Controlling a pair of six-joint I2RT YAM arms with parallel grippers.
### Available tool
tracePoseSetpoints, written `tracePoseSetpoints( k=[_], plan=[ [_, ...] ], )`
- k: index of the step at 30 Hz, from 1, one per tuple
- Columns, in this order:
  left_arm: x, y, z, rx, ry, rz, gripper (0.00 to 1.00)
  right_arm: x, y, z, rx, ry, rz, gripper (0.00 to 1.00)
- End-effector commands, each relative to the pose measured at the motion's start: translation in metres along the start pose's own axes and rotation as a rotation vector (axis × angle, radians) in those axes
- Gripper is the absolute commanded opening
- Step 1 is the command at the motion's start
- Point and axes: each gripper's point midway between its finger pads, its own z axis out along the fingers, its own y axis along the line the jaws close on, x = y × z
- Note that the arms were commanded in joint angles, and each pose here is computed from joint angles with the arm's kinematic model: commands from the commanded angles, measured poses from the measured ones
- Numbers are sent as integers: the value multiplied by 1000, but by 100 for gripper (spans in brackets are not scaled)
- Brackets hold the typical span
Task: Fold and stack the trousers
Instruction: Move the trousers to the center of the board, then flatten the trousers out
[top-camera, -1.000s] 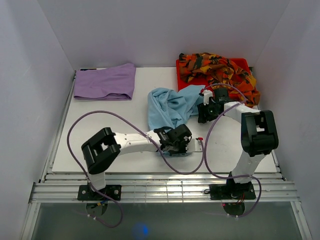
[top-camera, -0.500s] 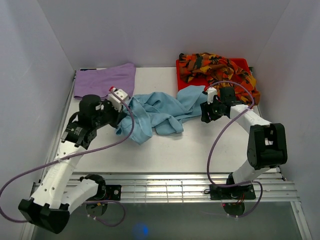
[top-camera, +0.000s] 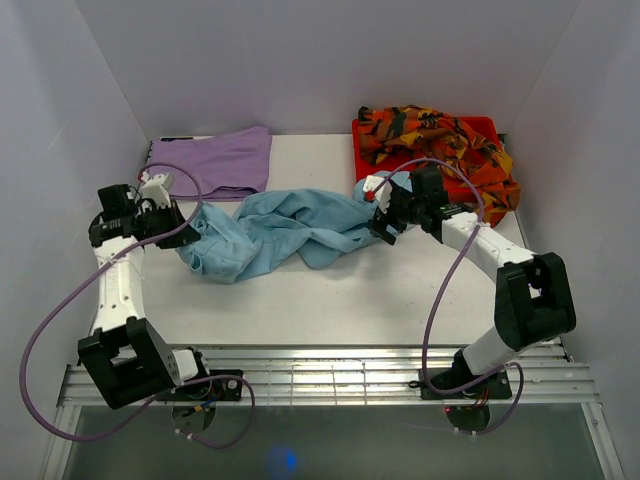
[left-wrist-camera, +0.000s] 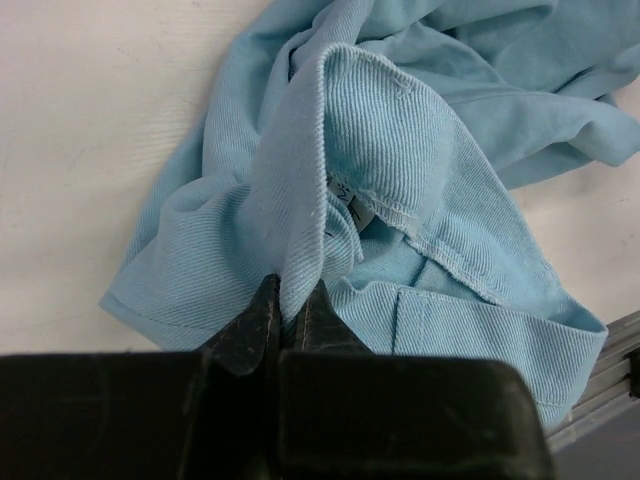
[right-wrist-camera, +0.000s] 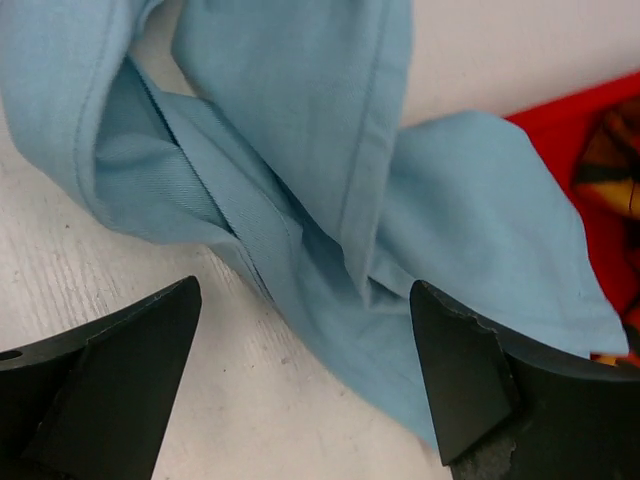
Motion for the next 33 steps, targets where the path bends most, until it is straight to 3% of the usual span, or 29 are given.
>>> tracePoseSetpoints(
  k=[1,4,9,14,18,19,20,21,22,24,25,29,33],
  plan=[
    [-25,-10,-14,83,-60,12,0,-8,6,24,-15,-62,-345,90],
    [-27,-5,-14,99,-56,-12,0,3,13,44,-48,-34,-415,90],
    [-29,4,-14,79,-56,-21,0,29,28,73,-193,31,-378,90],
    [-33,16,-15,56,-60,-24,0,47,59,71,-341,49,-384,90],
    [-39,21,-16,50,-75,-28,0,47,53,76,-290,51,-405,97],
    [-40,21,-15,53,-78,-31,0,47,49,79,-263,51,-390,87],
    [-41,20,-16,54,-86,-25,0,46,40,81,-216,64,-388,66],
    [-42,19,-17,53,-90,-25,0,43,33,83,-181,56,-387,56],
    [-43,18,-18,56,-92,-24,0,35,20,86,-129,40,-394,36],
    [-46,17,-21,51,-103,-15,0,29,6,83,-68,57,-370,14],
    [-47,16,-23,48,-108,-9,0,16,-9,83,-7,34,-384,8],
    [-53,15,-30,39,-136,-5,0,-14,-35,60,109,15,-363,8],
    [-62,18,-47,32,-188,-12,0,-60,-52,6,215,-52,-351,8]
  ],
)
